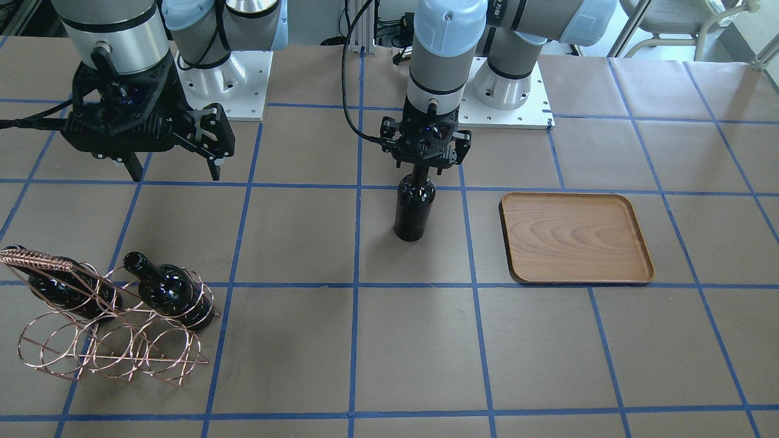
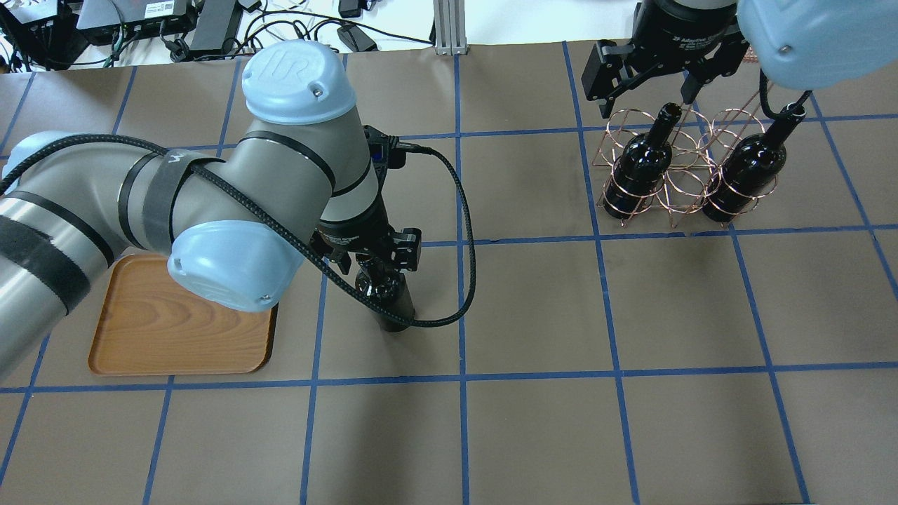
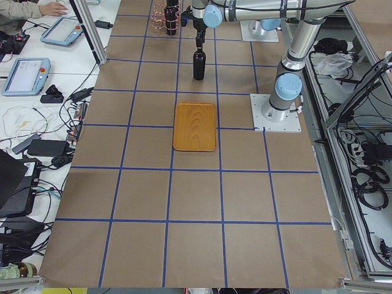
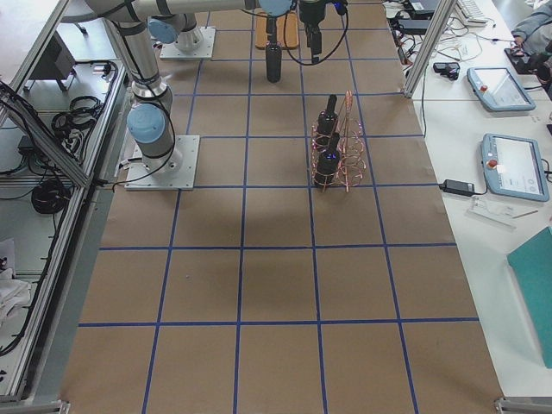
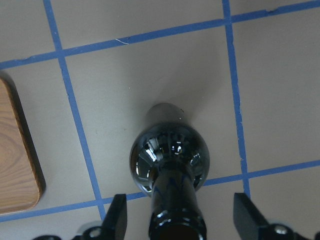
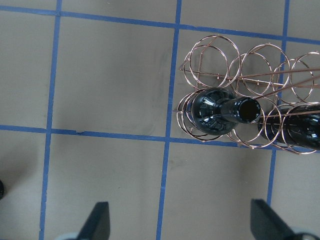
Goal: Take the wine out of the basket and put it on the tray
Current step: 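Grasp the standing bottle neck with the left gripper while the right gripper withdraws, then move the bottle with the left gripper and lay it on the tray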
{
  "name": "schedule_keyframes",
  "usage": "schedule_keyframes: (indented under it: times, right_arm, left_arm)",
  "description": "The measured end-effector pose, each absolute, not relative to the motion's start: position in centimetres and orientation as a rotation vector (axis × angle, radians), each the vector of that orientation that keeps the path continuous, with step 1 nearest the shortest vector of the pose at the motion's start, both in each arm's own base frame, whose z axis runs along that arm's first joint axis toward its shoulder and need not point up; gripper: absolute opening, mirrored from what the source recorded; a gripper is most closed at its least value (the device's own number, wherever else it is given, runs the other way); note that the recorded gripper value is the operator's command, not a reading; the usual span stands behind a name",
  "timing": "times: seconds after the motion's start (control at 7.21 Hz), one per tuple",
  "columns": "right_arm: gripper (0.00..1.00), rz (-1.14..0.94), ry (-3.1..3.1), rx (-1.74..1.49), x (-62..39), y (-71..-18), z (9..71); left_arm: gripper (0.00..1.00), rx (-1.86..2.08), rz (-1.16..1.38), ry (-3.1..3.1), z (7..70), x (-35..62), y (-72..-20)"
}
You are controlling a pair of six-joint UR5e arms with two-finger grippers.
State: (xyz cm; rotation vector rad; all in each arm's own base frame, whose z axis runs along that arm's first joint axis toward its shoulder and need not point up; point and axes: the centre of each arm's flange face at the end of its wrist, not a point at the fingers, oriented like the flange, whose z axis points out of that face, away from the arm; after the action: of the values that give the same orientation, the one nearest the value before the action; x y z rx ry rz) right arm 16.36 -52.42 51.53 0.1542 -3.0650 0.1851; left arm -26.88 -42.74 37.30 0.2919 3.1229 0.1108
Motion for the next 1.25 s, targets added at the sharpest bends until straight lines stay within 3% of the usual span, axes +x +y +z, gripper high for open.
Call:
schedule_keyframes:
  times: [0.14,0.28,0.56,1.25]
  right_arm:
    - [1.00,0.183,-3.068,0.153,16.4,-52.4,51.5]
    - [1.00,0.181,-3.070,0.153,16.4,-52.4,51.4]
    - [1.00,0.191,-3.071,0.148,16.4,-52.2,51.7]
    - [1.00,0.217,-3.088,0.158,16.5,-51.6,52.4]
  left_arm:
    - [0.66,0.295,0.115,3.122,37.3,-26.9,-42.7]
    - [0.49,0.298,0.119,3.121,37.3,-26.9,-42.7]
    - [0.00,0.303,0.130,3.119,37.2,-26.9,-42.6]
    - [0.00,0.285,0.129,3.090,38.6,-25.9,-43.1]
